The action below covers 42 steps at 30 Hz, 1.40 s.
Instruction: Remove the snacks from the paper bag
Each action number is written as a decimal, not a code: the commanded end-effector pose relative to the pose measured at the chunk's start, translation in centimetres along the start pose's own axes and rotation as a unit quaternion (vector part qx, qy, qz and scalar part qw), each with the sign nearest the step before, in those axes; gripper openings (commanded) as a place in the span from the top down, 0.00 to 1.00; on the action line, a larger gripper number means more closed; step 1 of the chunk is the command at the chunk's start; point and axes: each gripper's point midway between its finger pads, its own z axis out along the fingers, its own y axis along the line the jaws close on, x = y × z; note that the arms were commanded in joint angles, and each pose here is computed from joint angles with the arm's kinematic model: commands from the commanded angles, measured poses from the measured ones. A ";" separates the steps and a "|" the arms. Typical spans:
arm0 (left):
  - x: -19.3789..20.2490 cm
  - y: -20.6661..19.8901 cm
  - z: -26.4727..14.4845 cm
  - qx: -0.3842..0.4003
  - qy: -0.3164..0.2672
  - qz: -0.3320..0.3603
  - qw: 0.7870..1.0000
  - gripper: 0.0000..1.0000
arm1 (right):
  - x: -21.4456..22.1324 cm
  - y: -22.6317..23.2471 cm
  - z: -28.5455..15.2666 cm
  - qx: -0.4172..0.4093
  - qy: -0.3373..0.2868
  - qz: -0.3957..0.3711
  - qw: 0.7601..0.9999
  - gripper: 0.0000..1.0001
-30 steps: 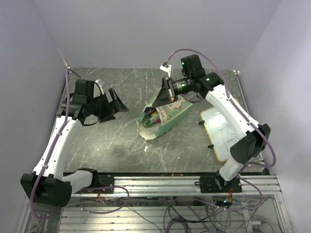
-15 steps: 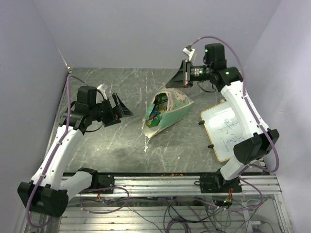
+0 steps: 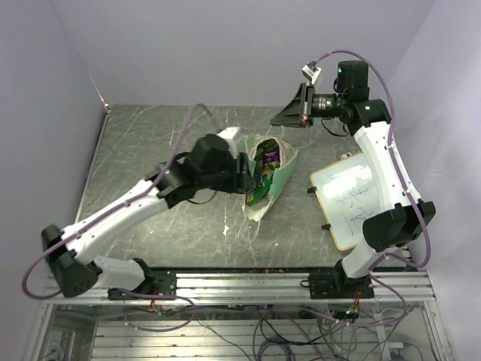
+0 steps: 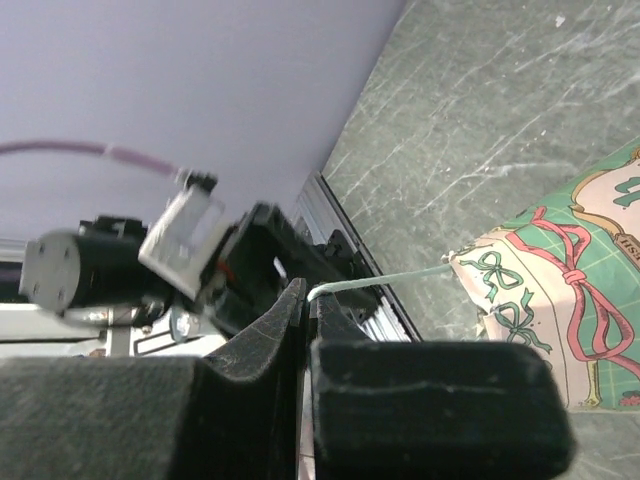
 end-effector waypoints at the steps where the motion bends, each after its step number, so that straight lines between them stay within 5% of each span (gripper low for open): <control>1: -2.5 -2.0 2.2 -0.075 -0.057 0.099 0.991 0.43 | -1.7 2.2 -1.3 -0.024 -0.021 -0.022 0.999 1.00; 14: -1.0 -2.5 7.0 -0.112 -0.052 0.172 0.977 0.62 | -3.4 2.0 -1.1 -0.035 -0.034 -0.027 0.998 1.00; 42: 3.5 1.5 13.8 -0.190 0.024 0.244 0.951 0.60 | -3.7 1.3 -1.5 -0.051 -0.028 -0.024 0.998 1.00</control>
